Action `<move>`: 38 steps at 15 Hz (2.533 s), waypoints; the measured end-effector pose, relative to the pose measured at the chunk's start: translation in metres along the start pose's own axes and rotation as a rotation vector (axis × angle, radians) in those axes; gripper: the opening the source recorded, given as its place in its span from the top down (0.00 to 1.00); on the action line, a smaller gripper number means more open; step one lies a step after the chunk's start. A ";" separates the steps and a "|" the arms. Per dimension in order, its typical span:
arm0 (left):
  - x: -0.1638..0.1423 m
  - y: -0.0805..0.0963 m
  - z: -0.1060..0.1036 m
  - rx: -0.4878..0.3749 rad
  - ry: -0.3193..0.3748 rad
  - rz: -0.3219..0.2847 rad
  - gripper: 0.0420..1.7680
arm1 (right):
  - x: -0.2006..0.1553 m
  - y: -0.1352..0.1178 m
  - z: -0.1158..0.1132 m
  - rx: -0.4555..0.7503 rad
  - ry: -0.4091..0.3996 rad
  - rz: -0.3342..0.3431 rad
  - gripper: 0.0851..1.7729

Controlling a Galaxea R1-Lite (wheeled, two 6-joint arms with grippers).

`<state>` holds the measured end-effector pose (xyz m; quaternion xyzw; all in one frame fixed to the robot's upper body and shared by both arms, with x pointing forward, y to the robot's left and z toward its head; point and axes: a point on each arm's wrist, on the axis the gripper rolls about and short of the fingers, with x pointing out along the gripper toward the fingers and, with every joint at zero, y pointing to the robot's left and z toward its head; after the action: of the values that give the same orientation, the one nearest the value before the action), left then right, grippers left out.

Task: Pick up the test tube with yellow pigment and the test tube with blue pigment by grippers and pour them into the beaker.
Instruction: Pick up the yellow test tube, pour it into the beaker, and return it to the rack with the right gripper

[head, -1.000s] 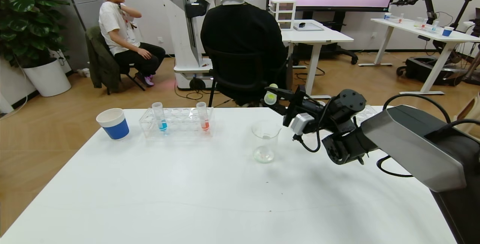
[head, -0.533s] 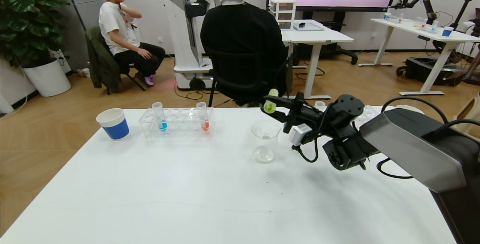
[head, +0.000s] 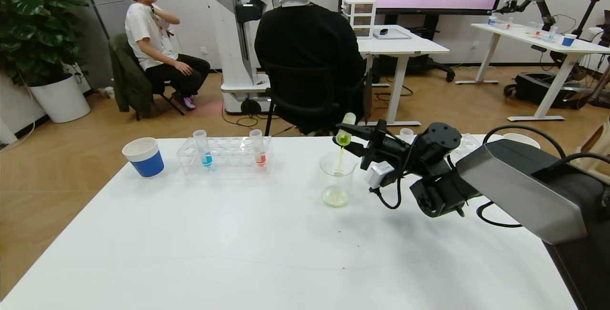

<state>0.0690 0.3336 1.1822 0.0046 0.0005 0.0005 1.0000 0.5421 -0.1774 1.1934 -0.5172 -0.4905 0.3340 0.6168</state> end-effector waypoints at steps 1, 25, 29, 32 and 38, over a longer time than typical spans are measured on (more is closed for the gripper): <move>0.000 0.000 0.000 0.000 0.000 0.000 0.01 | -0.001 0.001 -0.001 -0.010 0.005 0.003 0.74; 0.000 0.000 0.000 0.000 0.000 0.000 0.01 | 0.005 -0.004 -0.002 -0.275 0.035 0.000 0.74; 0.000 0.000 0.000 0.000 0.000 0.000 0.01 | 0.007 -0.010 0.004 -0.154 0.041 -0.008 0.74; 0.000 0.000 0.000 0.000 0.000 0.000 0.01 | 0.014 -0.030 0.018 0.015 0.071 -0.067 0.74; 0.000 0.000 0.000 0.000 0.000 0.000 0.01 | 0.009 -0.076 0.037 0.331 0.173 -0.196 0.74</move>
<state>0.0690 0.3336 1.1822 0.0045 0.0007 0.0003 1.0000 0.5025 -0.1762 1.2684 -0.3853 -0.4222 0.3029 0.7626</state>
